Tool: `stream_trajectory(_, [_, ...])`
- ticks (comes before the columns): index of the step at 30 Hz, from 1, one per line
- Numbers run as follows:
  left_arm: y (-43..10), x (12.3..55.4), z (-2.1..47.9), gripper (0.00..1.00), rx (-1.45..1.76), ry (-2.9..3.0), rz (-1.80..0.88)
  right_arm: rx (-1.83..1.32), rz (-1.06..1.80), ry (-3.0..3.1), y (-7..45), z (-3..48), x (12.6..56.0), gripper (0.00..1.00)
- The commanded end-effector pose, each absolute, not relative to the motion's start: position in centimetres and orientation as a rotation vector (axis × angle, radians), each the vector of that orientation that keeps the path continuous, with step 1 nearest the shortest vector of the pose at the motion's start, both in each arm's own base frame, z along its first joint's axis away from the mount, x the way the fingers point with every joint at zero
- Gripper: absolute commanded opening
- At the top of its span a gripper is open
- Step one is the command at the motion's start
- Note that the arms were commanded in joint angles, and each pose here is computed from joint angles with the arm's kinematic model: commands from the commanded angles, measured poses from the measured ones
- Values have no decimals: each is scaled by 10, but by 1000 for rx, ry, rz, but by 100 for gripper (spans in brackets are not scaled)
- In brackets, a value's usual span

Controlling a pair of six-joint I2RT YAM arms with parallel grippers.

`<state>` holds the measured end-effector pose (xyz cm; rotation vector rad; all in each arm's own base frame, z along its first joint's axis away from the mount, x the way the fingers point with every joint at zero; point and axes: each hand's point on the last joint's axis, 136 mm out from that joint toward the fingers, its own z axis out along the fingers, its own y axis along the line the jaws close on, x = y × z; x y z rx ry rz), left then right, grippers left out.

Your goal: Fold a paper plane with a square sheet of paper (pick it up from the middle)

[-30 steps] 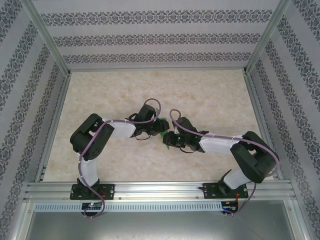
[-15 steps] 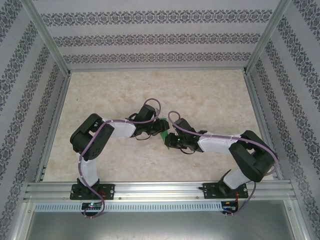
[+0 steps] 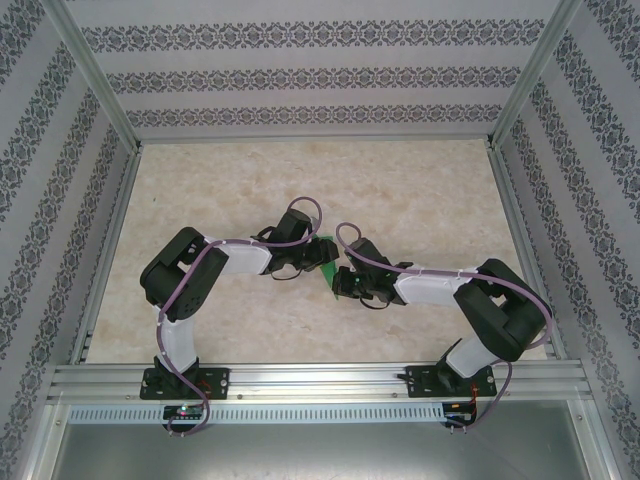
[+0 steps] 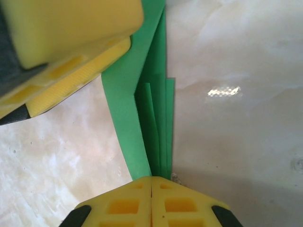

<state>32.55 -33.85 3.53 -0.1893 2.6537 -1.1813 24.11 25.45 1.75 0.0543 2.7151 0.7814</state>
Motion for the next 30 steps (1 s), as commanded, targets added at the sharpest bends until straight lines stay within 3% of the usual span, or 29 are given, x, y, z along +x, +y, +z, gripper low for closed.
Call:
stream_trajectory(1, [-328, 318, 20, 45, -207, 2727, -1102, 120, 724, 2746, 241, 7, 238, 5])
stream_trajectory(10, [-328, 318, 19, 45, -212, 2730, -1096, 219, 632, 2870, 225, -20, 218, 6])
stream_trajectory(20, [-329, 319, 21, 45, -208, 2724, -1101, 103, 801, 2631, 246, 58, 249, 17])
stream_trajectory(30, [-329, 319, 20, 45, -208, 2727, -1104, 82, 1149, 2540, 296, 66, 259, 4])
